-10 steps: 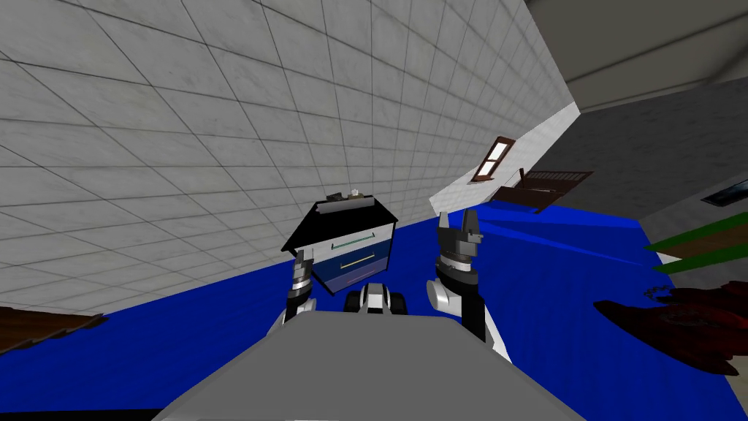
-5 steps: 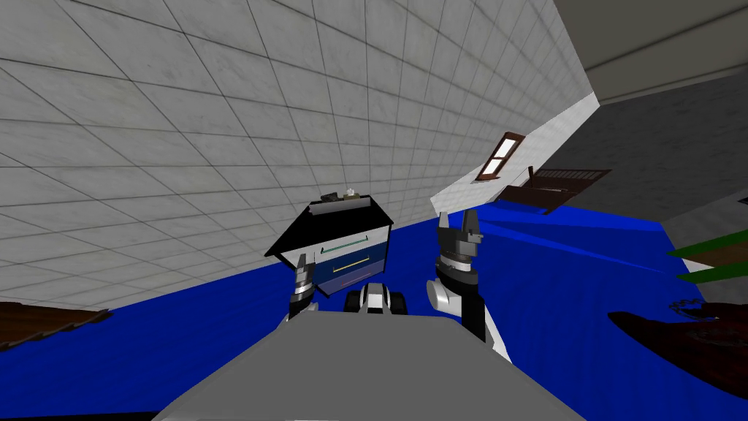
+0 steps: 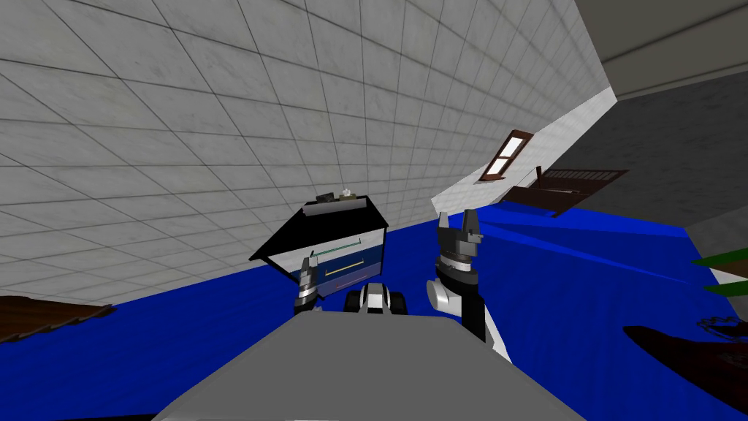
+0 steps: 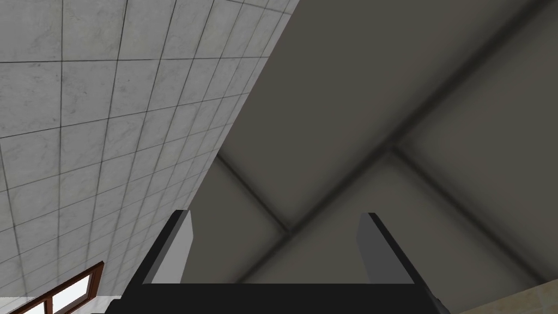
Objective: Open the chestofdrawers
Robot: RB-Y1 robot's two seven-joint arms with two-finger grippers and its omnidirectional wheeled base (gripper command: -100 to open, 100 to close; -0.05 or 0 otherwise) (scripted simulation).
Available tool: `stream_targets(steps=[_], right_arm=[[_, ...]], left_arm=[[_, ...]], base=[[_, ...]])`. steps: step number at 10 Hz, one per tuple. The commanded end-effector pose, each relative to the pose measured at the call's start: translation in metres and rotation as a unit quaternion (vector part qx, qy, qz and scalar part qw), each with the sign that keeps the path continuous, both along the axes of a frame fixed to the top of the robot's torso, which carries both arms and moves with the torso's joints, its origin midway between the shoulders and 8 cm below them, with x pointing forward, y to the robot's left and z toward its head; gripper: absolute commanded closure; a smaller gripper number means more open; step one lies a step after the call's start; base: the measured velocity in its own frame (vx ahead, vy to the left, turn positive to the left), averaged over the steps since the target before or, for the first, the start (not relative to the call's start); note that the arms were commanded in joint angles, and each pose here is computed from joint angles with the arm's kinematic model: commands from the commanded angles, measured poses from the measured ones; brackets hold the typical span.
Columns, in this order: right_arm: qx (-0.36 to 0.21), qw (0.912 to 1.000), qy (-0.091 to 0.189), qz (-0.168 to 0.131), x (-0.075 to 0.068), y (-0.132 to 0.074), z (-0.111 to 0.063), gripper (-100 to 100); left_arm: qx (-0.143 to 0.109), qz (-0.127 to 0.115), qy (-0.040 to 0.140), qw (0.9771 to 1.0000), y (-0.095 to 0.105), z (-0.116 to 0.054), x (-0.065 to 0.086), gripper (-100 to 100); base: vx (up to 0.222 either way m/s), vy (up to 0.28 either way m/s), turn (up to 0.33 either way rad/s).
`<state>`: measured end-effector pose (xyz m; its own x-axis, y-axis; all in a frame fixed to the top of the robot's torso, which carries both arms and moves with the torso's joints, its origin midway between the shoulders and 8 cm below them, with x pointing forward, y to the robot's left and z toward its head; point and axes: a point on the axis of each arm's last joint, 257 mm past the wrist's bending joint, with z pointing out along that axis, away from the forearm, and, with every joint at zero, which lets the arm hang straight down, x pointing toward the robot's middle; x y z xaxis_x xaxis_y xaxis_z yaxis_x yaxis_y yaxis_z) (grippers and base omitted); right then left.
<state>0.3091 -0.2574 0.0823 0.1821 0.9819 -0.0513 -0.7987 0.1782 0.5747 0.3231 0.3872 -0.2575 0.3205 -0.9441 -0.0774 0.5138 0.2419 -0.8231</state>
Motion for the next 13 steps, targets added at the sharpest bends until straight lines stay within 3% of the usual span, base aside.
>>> stream_targets(steps=[1,4,5,8,12,13], right_arm=[[0.0,1.0,0.0,0.0,0.0,0.0,0.0,0],[0.0,1.0,0.0,0.0,0.0,0.0,0.0,0],[0.0,1.0,0.0,0.0,0.0,0.0,0.0,0],[0.0,1.0,0.0,0.0,0.0,0.0,0.0,0],[0.0,1.0,0.0,0.0,0.0,0.0,0.0,0],[0.0,1.0,0.0,0.0,0.0,0.0,0.0,0]], left_arm=[[-0.008,0.0,0.002,1.0,-0.007,-0.009,-0.003,-100],[-0.033,0.002,0.003,0.9994,-0.025,-0.022,-0.007,-100],[-0.029,0.002,0.003,0.9996,-0.022,-0.02,-0.006,-100],[-0.029,-0.003,0.003,0.9996,-0.014,-0.009,0.02,-100],[-0.028,-0.006,0.003,0.9996,-0.008,0.0,0.041,-100],[-0.028,-0.006,0.002,0.9996,-0.009,-0.001,0.038,-100]], base=[[0.041,-0.07,0.019],[0.045,-0.098,0.036],[0.02,-0.038,0.002],[-0.023,-0.023,0.029],[-0.031,-0.02,0.017],[-0.01,-0.007,0.003]])
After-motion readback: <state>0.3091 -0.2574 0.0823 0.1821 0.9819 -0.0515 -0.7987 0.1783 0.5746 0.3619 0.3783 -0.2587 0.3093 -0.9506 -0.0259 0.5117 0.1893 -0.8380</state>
